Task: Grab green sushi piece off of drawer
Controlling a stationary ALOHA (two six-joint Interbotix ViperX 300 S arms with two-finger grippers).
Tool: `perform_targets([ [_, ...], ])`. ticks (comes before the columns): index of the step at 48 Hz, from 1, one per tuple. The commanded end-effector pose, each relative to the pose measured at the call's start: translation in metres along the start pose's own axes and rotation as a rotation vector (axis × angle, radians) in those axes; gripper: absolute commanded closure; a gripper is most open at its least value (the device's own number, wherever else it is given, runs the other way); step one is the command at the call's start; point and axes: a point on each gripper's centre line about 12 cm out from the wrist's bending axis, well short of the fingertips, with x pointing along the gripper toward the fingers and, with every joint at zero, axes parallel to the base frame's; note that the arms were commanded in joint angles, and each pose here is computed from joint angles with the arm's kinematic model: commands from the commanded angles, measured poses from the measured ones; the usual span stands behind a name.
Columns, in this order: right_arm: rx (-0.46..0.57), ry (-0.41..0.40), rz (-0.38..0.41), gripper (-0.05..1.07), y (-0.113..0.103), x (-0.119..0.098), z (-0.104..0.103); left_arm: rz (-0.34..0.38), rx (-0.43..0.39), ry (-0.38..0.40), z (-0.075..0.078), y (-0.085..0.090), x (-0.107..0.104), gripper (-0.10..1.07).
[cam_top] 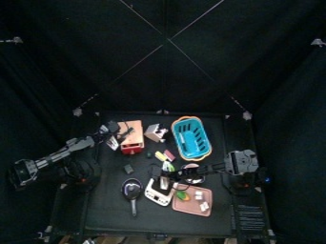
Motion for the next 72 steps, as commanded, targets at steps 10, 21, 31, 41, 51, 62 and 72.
perform_targets([
  [10, 0.004, -0.064, 0.006, 0.28, 0.0, -0.016, 0.022, 0.011, -0.005, -0.001, 0.001, 0.003, 0.006, 0.06],
  [21, 0.004, -0.064, 0.004, 0.28, 0.0, -0.016, 0.022, 0.014, -0.008, 0.014, -0.006, 0.004, 0.012, 0.06],
  [31, 0.004, -0.064, 0.006, 0.28, 0.0, -0.016, 0.022, 0.014, -0.012, 0.003, -0.008, 0.005, 0.017, 0.07],
  [41, 0.004, -0.064, 0.004, 0.28, 0.0, -0.016, 0.022, 0.013, -0.016, 0.031, -0.012, 0.005, 0.024, 0.12],
  [51, 0.005, -0.062, 0.004, 0.28, 0.0, -0.016, 0.022, 0.013, -0.013, 0.037, -0.013, 0.005, 0.026, 0.21],
  [62, 0.004, -0.061, 0.004, 0.28, 0.0, -0.016, 0.021, 0.013, -0.013, 0.04, -0.014, 0.005, 0.027, 0.3],
  [72, 0.007, -0.06, 0.004, 0.28, 0.0, -0.016, 0.021, 0.009, -0.015, 0.043, -0.015, 0.004, 0.026, 0.38],
])
